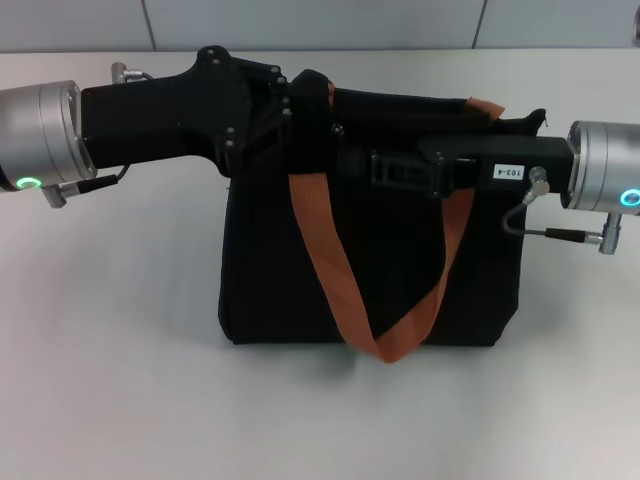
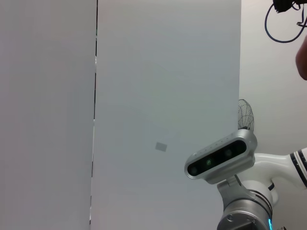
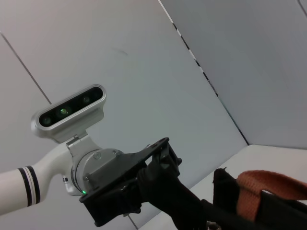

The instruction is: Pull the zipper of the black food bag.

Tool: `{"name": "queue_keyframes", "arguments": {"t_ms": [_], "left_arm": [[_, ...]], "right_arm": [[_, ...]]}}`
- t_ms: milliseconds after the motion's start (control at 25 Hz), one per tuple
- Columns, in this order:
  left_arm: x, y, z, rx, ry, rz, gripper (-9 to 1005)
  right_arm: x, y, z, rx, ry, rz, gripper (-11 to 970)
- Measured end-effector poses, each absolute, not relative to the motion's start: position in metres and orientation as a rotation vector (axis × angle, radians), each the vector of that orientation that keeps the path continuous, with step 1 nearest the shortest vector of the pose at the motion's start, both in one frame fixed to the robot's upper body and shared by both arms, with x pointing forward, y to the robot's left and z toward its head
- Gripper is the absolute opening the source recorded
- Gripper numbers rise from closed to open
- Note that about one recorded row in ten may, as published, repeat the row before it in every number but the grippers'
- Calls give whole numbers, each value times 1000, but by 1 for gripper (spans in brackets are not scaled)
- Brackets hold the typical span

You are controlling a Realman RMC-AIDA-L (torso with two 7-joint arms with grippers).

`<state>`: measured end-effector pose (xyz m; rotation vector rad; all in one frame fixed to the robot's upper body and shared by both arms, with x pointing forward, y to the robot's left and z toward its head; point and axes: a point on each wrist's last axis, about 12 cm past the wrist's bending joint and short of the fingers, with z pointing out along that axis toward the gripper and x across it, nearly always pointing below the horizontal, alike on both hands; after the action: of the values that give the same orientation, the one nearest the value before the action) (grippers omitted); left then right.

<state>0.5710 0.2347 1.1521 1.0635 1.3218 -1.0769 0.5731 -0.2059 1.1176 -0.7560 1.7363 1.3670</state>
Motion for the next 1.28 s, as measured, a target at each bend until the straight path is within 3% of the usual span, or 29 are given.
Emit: {"name": "queue_keyframes", "arguments": {"t_ms": [240, 680, 1000, 1200, 1280], "left_arm": [[572, 235, 1152, 1061, 1318, -1067, 17], [572, 232, 1153, 1069, 1313, -1073, 17], [572, 233, 1154, 1053, 1305, -1074, 18], [571, 234, 1153, 1049, 1304, -1075, 18], [571, 234, 1154, 1049, 1303, -1075, 18]], "right_arm": [[574, -210, 1123, -786, 1710, 1326, 423], [571, -192, 1124, -925, 1634, 1312, 414], [564, -200, 1121, -864, 1617, 1336, 232], [560, -205, 1122, -848, 1606, 1361, 46], [560, -205, 1122, -840, 1613, 1378, 30]]}}
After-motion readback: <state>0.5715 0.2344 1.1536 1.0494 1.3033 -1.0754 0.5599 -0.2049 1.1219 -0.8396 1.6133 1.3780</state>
